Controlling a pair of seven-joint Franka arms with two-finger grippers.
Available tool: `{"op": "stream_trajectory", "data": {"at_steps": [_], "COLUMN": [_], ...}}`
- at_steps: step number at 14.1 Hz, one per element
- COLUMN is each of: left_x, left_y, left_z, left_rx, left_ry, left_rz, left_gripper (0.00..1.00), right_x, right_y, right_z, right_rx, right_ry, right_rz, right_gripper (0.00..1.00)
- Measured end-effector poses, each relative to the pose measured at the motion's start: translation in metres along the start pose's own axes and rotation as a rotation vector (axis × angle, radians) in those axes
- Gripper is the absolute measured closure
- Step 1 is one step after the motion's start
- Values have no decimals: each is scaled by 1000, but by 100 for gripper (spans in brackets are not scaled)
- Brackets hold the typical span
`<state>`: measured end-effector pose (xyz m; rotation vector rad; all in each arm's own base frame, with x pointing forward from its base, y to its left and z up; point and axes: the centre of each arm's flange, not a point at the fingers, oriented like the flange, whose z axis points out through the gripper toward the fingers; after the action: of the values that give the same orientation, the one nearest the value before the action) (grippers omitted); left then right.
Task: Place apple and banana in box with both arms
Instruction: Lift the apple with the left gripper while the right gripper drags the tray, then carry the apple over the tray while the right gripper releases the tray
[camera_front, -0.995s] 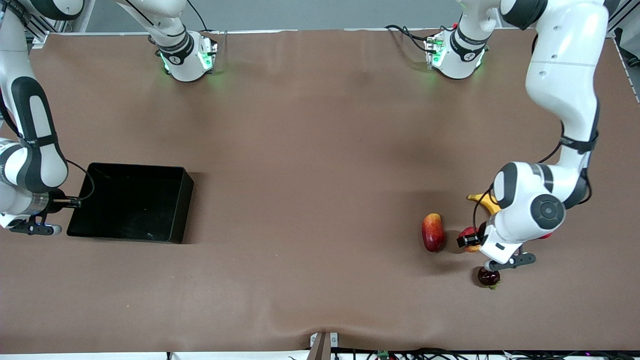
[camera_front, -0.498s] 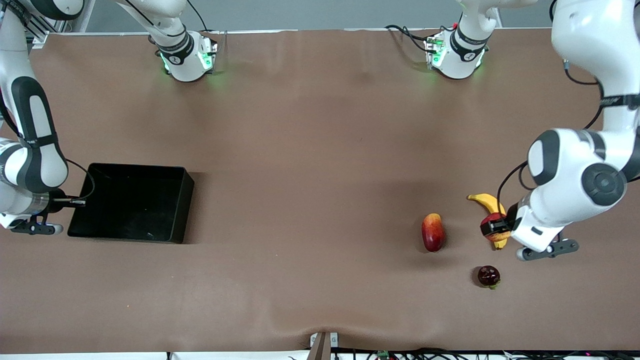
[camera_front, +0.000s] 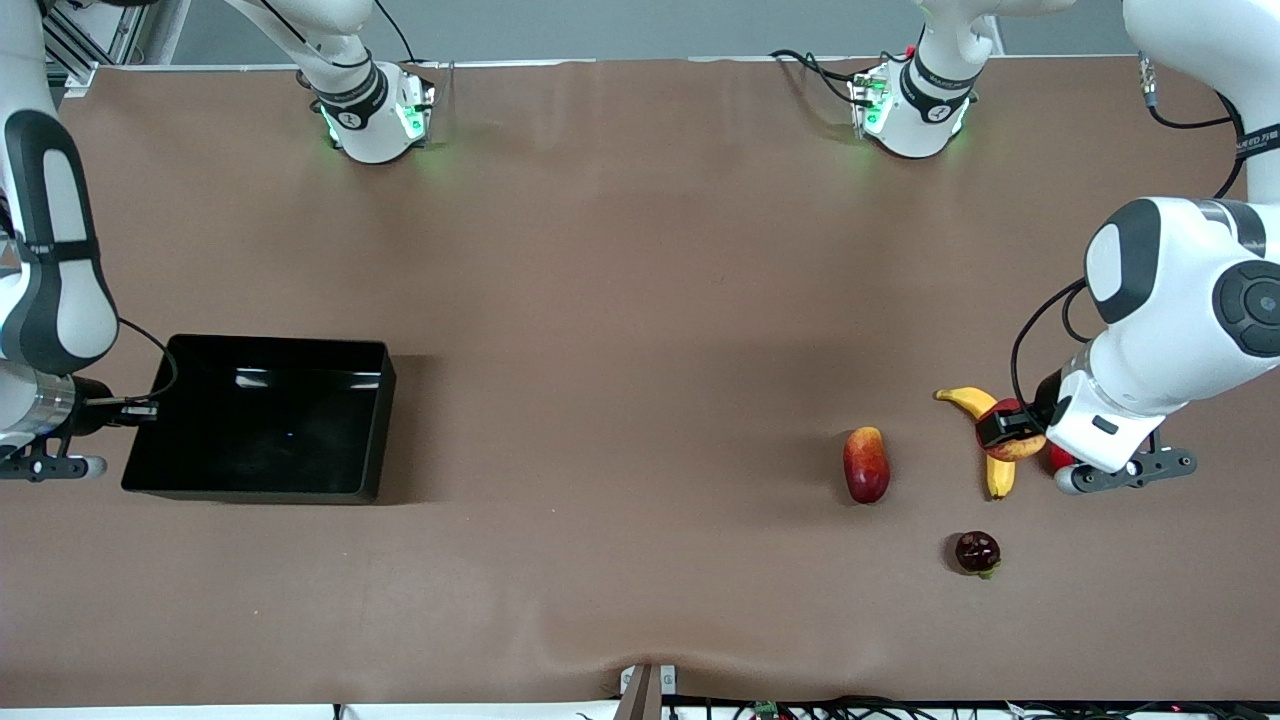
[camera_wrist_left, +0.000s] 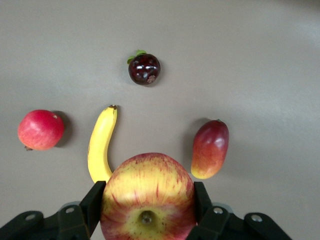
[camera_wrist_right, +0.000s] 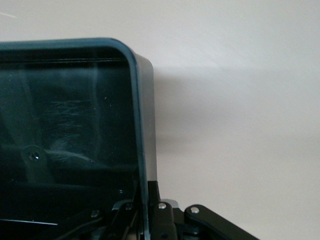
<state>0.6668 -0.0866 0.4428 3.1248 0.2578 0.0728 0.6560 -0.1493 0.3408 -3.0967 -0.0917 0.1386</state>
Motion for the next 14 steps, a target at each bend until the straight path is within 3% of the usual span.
{"op": "stream_trajectory", "data": {"at_steps": [4, 11, 14], "left_x": [-17, -56, -70], "left_y": [18, 47, 71], "left_z": [-26, -62, -54], "left_rx": [-3, 16, 17], "left_ry": [-18, -81, -102], "left_rz": [-22, -30, -67], "left_gripper": [25, 25, 25], "right_x": [20, -2, -20], "right_y": [-117, -325, -413], "right_z": [-22, 29, 58], "right_rx": [70, 141, 138], "right_ry": [14, -146, -164], "right_rz": [-52, 106, 136], "right_gripper": [95, 95, 95]}}
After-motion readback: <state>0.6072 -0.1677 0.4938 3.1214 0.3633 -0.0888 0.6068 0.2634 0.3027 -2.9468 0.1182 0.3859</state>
